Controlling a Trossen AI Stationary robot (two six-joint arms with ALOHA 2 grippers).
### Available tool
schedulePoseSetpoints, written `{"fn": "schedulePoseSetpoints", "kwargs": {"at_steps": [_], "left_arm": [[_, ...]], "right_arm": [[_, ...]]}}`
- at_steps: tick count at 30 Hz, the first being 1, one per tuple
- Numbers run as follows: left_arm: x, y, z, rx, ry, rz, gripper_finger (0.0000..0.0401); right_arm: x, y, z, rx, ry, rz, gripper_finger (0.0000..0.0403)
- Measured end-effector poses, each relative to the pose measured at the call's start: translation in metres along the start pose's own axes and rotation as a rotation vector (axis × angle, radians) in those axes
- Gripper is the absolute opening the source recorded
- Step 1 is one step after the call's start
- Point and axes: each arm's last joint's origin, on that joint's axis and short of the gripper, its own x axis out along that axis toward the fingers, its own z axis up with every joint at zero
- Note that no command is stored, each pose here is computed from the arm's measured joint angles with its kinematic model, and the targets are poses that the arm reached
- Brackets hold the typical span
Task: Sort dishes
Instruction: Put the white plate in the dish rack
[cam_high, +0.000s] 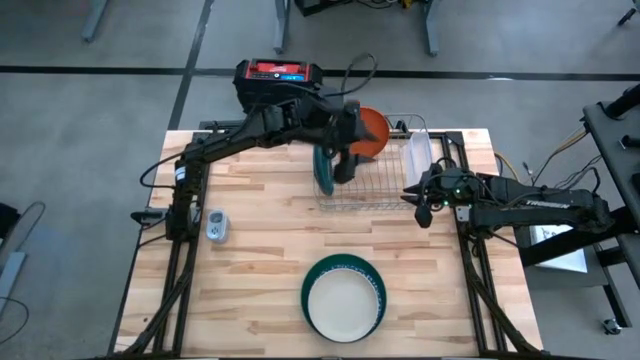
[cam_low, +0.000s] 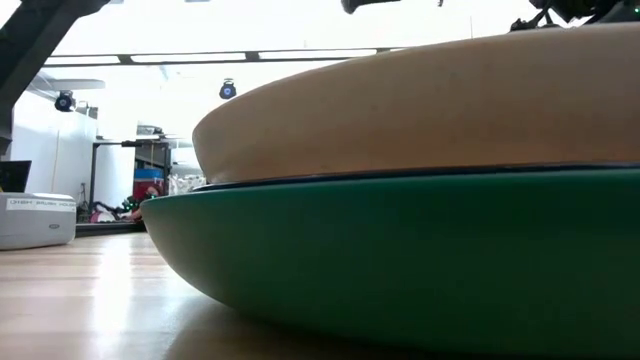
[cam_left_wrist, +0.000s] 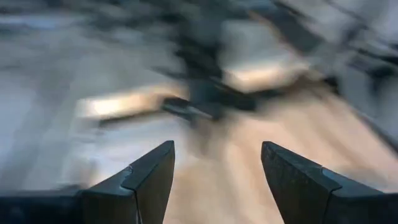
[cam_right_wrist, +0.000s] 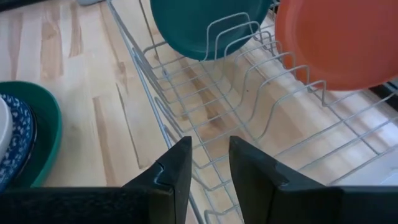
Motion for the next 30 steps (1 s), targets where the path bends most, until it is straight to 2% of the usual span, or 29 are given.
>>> {"fn": "schedulePoseSetpoints", "kwargs": {"at_steps": [2, 3, 5, 9, 11, 16, 20, 23, 26, 30], "left_arm": [[0.009, -0.021, -0.012, 0.031, 0.058, -0.243, 0.023], [0.016, -0.033, -0.014, 0.04, 0.053, -0.327, 0.023], [0.03, -0.051, -0.016, 0.044, 0.056, -0.376, 0.023], [0.04, -0.069, -0.029, 0.051, 0.183, -0.199, 0.023], [0.037, -0.073, -0.034, 0.028, 0.205, -0.175, 0.023], [0.0, -0.076, -0.041, 0.012, 0.089, -0.124, 0.023], [-0.03, -0.077, -0.067, -0.033, -0.007, -0.022, 0.023], [-0.047, -0.087, -0.082, -0.002, -0.107, 0.017, 0.023], [-0.056, -0.093, -0.095, 0.045, -0.191, 0.034, 0.023], [-0.055, -0.096, -0.11, 0.034, -0.25, 0.054, 0.023]], "right_arm": [[0.0, 0.0, 0.001, -0.014, -0.011, 0.002, 0.0093], [0.0, 0.0, 0.002, -0.026, -0.018, 0.002, 0.0091], [0.0, 0.0, 0.002, -0.051, -0.025, 0.004, 0.0086], [-0.003, 0.001, 0.009, -0.078, -0.058, 0.008, 0.0078], [-0.006, 0.002, 0.013, -0.082, -0.073, 0.01, 0.0073], [-0.011, 0.002, 0.018, -0.119, -0.099, 0.013, 0.0064], [-0.012, 0.003, 0.02, -0.134, -0.109, 0.027, 0.0058], [-0.011, 0.005, 0.021, -0.138, -0.116, 0.113, 0.0055], [-0.011, 0.01, 0.021, -0.149, -0.091, 0.28, 0.0057], [-0.006, 0.017, 0.023, -0.126, -0.067, 0.47, 0.007]]}}
